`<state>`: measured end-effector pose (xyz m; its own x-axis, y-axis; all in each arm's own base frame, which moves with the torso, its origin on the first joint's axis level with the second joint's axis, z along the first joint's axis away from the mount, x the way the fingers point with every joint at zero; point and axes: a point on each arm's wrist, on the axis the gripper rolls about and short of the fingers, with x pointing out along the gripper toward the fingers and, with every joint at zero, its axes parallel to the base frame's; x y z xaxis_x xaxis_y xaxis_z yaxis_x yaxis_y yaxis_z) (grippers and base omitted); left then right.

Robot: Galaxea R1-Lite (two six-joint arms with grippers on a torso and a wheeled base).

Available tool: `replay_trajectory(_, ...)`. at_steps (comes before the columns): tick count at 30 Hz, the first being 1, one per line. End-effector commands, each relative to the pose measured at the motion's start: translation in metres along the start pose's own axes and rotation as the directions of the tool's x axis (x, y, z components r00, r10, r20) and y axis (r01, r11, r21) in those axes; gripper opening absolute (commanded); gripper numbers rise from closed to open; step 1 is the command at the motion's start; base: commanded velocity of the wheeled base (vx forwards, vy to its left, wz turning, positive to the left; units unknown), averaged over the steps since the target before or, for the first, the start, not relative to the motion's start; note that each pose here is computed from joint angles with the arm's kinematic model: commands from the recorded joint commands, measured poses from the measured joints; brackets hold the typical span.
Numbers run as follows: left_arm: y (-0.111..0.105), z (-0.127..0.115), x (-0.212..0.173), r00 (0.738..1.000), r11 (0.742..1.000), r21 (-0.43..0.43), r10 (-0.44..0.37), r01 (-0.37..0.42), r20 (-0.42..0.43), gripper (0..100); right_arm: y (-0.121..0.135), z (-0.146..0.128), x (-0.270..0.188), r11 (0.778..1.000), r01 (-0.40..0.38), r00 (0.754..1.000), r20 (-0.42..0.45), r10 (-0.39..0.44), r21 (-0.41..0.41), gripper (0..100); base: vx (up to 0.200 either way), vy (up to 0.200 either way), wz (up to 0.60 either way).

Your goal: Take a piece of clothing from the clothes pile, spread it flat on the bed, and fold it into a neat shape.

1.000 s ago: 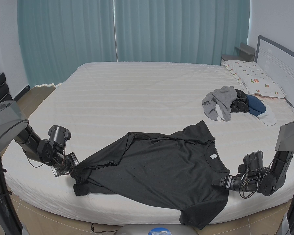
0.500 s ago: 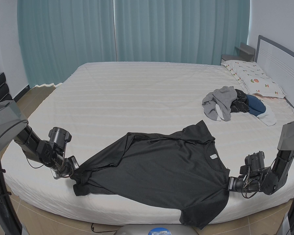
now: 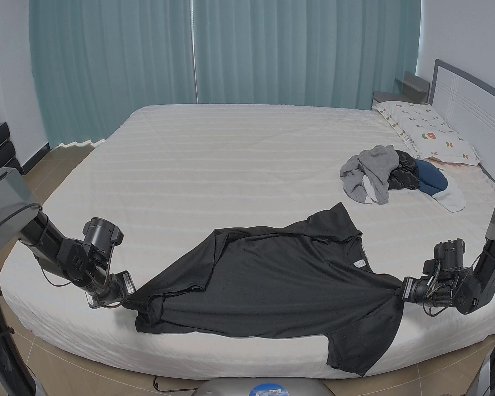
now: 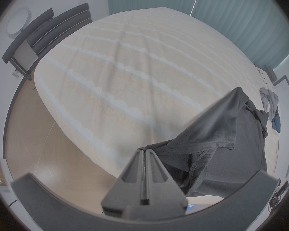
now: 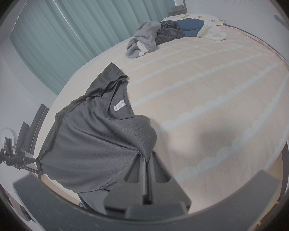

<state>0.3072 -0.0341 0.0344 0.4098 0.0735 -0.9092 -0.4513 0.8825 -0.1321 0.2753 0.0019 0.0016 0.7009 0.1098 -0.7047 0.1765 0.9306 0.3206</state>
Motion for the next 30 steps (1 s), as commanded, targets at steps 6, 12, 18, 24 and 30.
replay_trajectory(6,-0.003,0.000,-0.002,0.999,0.999,0.000,-0.047,0.047,-0.019,100,0.001,-0.004,0.004,1.000,-0.001,1.000,-0.021,0.001,-0.011,100,0.000,0.000,0.00)
replay_trajectory(12,-0.004,0.003,-0.001,0.998,0.998,-0.005,-0.059,0.059,-0.008,100,0.006,-0.005,0.004,1.000,-0.021,1.000,-0.022,0.021,-0.013,100,0.000,0.000,0.00)
replay_trajectory(18,-0.015,0.017,-0.021,0.964,0.967,-0.072,-0.234,0.244,0.130,100,0.012,0.012,-0.013,0.998,-0.060,0.995,0.078,0.060,0.002,100,0.000,0.000,0.00)
replay_trajectory(24,-0.052,-0.003,-0.037,0.917,0.916,-0.055,-0.393,0.397,0.075,100,0.024,0.019,-0.026,0.993,-0.112,0.986,0.125,0.106,0.047,100,0.000,0.000,0.00)
replay_trajectory(30,-0.094,-0.031,-0.022,0.896,0.894,-0.096,-0.443,0.438,-0.036,100,0.025,0.019,-0.026,0.991,-0.120,0.986,0.125,0.113,0.052,100,0.000,0.000,0.00)
